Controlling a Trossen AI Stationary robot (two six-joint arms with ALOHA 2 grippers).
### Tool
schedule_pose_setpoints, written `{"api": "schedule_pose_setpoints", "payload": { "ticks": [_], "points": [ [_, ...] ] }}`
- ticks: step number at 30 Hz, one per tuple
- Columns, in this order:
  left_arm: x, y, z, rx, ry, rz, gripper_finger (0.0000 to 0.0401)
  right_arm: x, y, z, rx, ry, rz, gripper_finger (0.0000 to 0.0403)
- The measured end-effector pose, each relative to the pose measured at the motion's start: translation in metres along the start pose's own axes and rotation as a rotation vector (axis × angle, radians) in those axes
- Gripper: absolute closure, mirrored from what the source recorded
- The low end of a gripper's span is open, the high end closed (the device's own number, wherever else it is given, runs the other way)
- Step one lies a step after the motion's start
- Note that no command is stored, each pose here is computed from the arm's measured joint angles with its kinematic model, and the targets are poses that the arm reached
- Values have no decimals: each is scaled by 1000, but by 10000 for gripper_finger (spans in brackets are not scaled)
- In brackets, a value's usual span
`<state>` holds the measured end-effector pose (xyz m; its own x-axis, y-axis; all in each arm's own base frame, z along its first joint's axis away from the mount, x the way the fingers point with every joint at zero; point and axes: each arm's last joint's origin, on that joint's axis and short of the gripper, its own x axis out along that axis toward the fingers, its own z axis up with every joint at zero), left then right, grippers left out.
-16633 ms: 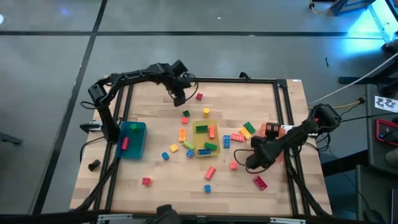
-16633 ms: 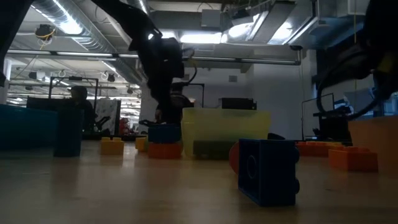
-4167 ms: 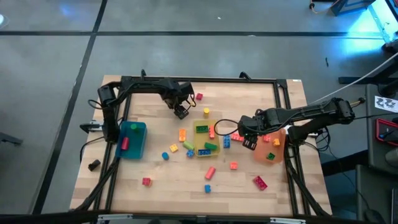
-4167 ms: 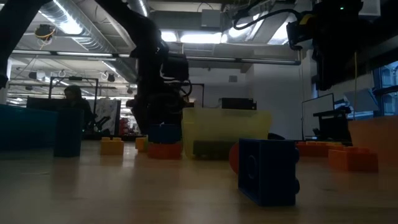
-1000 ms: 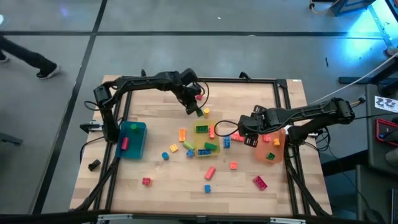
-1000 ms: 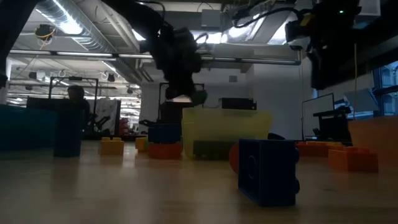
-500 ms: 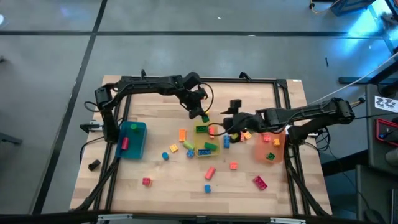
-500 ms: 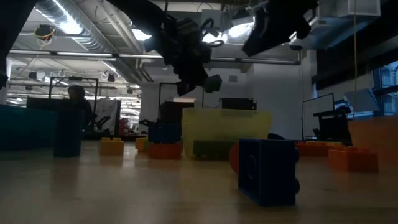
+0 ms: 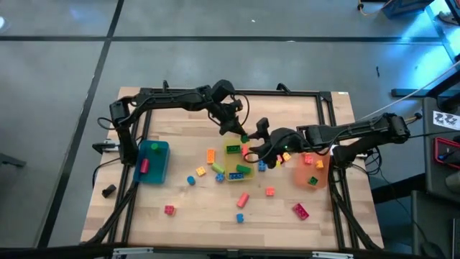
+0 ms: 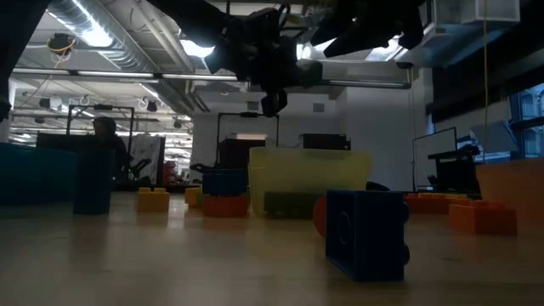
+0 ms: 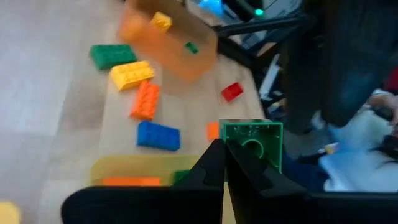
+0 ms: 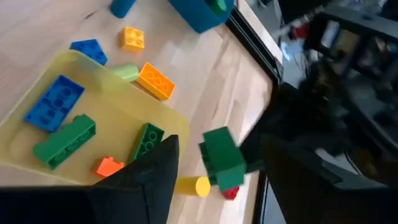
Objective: Sort blocks by size
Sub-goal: Put the green 4 stud game piece into the orange bin
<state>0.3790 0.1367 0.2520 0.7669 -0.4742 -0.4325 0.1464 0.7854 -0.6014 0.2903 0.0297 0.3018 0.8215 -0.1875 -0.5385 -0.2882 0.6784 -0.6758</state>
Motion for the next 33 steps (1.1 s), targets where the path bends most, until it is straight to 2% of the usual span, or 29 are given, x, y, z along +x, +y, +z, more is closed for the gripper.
{"api": "schedule_pose_setpoints", "payload": {
  "ticks": [3,8,19,23,28,33],
  "points": [
    [1,-2,3,10,-18,-21,401,1,1,1,-41,-21,20,175],
    [6,-8,4,37,-22,-49,401,8,0,5,-57,-47,-11,175],
    [18,-20,2,91,-7,-86,401,25,8,3,-112,-13,15,182],
    [18,-21,1,92,-5,-88,400,25,8,4,-111,-14,13,217],
    [18,-21,2,129,-9,-88,400,25,8,3,-80,-7,20,292],
    [19,-21,2,147,-16,-73,400,24,10,1,-34,13,38,301]
  ]
}}
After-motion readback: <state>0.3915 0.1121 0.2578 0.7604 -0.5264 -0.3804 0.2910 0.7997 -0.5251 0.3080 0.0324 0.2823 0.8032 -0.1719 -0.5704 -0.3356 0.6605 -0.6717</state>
